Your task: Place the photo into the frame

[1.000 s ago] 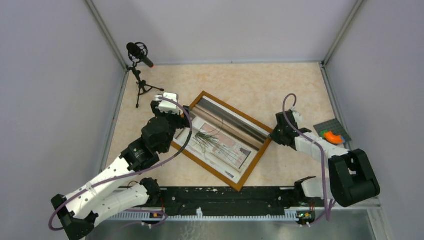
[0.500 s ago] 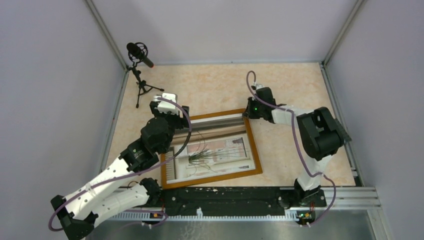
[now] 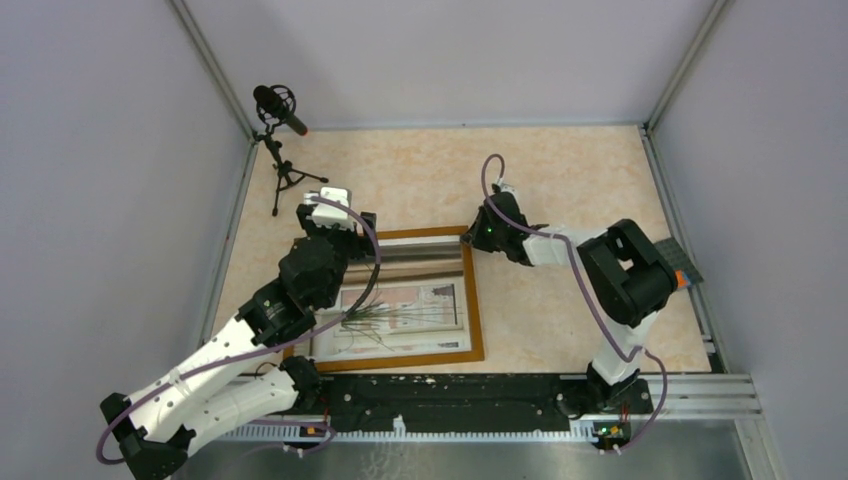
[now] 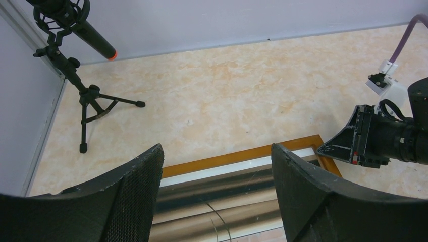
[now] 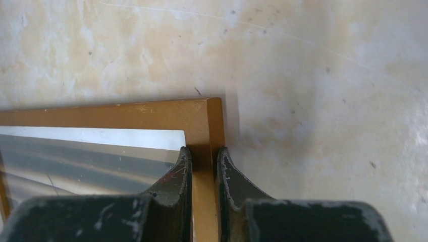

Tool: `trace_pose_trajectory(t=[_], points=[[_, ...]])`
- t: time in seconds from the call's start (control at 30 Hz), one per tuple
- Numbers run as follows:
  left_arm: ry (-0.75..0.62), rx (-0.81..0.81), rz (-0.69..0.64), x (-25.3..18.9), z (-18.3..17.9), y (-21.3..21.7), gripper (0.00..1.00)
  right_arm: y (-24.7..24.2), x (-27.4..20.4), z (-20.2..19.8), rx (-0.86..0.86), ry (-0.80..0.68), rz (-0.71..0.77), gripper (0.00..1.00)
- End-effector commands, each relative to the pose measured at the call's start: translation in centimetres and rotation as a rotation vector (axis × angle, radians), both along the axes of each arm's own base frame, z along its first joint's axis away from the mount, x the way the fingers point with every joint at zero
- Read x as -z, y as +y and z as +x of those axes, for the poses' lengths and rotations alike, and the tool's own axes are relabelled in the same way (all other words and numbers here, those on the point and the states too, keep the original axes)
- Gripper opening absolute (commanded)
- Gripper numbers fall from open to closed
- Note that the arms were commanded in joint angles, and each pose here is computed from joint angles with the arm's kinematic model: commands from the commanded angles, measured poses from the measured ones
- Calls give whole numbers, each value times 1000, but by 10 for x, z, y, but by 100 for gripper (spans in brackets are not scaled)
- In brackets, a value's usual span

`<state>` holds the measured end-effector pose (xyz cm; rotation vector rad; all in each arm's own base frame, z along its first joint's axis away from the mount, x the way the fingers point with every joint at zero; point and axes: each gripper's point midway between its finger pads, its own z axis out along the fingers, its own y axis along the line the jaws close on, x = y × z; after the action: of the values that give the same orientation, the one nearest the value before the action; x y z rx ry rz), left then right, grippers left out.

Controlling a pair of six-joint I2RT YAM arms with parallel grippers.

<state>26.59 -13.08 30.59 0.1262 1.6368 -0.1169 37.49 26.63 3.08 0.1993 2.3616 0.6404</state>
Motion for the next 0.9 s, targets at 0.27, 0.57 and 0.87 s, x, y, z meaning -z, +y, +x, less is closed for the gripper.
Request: trace_pose_trajectory(t=[0.27, 0.57, 0.87], points=[[-26, -21, -62, -12, 0, 3, 83, 0, -70, -14, 64, -75, 54, 63], [-114, 210, -291, -131, -34, -15, 99, -91, -291, -76, -77, -498, -225, 99], [-376, 579, -293, -269, -89, -41, 99, -196, -470, -193, 62, -925, -143, 99]])
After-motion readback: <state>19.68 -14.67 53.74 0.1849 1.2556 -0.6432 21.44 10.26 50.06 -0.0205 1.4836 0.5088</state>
